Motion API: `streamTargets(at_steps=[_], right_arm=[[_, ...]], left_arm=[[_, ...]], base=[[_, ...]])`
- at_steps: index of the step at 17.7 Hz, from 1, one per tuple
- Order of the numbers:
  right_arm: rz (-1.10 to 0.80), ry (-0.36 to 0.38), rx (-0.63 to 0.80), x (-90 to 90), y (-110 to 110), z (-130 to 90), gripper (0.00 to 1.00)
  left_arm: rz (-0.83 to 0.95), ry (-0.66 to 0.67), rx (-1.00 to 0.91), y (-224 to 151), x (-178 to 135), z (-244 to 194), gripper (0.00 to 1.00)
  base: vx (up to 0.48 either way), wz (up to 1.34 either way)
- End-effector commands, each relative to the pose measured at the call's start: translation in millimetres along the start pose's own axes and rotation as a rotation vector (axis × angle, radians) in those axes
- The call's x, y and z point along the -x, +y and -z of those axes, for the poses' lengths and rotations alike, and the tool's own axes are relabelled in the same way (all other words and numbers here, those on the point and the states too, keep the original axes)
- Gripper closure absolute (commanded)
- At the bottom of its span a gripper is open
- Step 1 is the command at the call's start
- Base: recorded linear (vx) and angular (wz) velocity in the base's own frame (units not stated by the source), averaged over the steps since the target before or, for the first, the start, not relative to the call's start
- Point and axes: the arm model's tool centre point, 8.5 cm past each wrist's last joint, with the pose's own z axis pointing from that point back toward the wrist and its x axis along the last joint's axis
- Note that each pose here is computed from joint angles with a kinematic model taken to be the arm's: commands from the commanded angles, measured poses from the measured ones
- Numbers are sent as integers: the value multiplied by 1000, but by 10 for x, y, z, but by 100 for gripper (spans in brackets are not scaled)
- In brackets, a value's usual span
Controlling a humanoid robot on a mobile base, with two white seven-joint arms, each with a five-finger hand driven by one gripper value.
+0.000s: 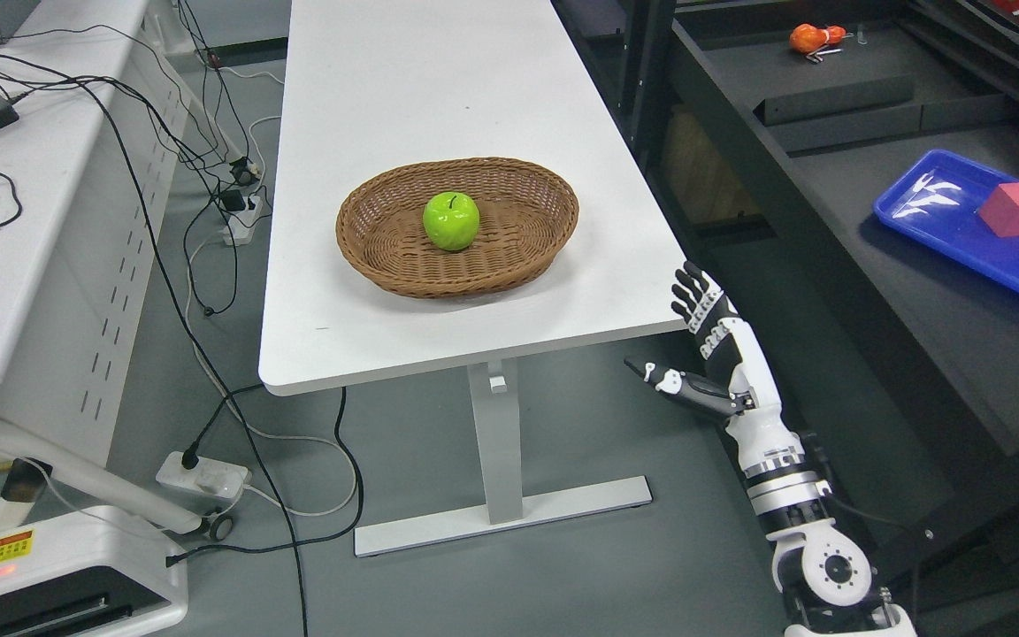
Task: Place green apple on left shelf middle layer
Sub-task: 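Raise the right hand and move it toward the wicker basket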
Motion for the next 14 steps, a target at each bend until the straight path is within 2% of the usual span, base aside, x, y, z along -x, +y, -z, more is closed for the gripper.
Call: streamTargets(at_steps=[1,3,5,8,10,11,12,14], right_arm=[[-728,-58,-223,-147,54,251,0],[-748,-89,-243,-242,73,385,0],[-691,-121,-263,-293,188,425,0],[-560,-264,-272,-501,454,519,0],[-572,-376,-322,-745,706,743,0],[-620,-386,-355,-801,750,878,0],[-683,-345,-407,-787,761,997,0],[-741,-218,-512,-599,710,1223,0]], left_arm=[[1,1,-19,113,1,-15,0],[1,1,-17,112,1,-15,0],[1,2,-17,112,6,-16,0],[1,-1,-17,112,-1,-15,0],[1,1,-17,112,1,-15,0],[1,1,-17,112,1,-15,0],[1,1,-17,112,1,-15,0],[1,-1,-17,112,-1,-15,0]], base=[[-10,39],[-16,1],[0,0],[14,-3],[107,-72],[178,-59],[189,6],[212,30]])
